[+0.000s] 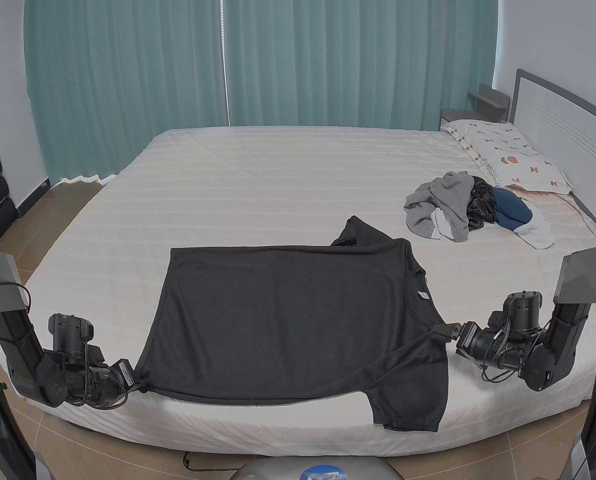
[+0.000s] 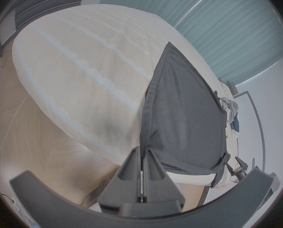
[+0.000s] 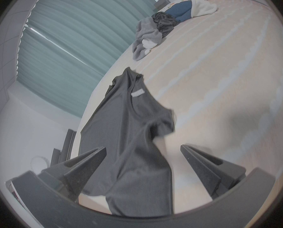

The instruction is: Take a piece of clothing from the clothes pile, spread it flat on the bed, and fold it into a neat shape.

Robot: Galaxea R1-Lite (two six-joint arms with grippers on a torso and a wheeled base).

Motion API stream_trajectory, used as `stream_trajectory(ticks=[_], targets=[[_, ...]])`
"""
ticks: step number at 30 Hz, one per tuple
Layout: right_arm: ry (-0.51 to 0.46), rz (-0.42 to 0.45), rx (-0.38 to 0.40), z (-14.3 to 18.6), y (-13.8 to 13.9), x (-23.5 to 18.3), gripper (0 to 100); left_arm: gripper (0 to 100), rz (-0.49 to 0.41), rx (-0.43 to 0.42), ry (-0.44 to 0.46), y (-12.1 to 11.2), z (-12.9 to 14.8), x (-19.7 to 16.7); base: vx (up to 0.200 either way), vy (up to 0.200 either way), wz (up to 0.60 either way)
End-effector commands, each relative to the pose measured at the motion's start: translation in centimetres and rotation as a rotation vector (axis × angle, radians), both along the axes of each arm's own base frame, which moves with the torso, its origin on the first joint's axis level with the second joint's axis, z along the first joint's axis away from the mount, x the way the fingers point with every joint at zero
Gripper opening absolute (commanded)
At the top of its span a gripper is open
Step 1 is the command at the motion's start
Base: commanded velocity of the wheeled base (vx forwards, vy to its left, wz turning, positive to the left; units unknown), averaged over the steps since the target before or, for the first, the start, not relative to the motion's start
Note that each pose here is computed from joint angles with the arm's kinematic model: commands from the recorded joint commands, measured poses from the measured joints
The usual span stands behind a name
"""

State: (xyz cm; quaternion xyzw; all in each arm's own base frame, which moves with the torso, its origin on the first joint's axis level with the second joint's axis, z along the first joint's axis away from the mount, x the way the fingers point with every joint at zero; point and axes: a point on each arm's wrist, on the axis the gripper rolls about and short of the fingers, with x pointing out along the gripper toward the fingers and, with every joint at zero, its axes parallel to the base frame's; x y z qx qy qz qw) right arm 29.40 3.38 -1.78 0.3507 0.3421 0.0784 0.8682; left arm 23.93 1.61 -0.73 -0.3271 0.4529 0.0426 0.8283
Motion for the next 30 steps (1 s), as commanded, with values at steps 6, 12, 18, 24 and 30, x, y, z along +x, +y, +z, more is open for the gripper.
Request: stream_trajectory(ticks=[6,12,18,24,30], targets=[[0.066,0.161,-0.022,-1.6,0.4,-5.3,100,0,0.004,-0.001,0.000,0.1,0.0,0.0,0.000,0.000,0.00],[0.085,0.204,-0.029,-2.7,1.4,-6.1,100,0,0.008,0.001,-0.003,0.1,0.1,-0.1,0.000,0.000,0.00],[0.091,0.226,-0.034,-3.3,2.1,-5.9,100,0,0.007,-0.001,0.000,0.1,0.0,-0.1,0.000,0.000,0.00],[0.047,0.216,-0.028,-2.8,2.0,-5.0,100,0,0.007,-0.001,0.000,0.2,0.0,0.0,0.000,0.000,0.00],[0.035,0.216,-0.036,-2.6,2.1,-5.0,0,0,0.008,-0.001,0.002,0.2,0.0,0.0,0.000,0.000,0.00]])
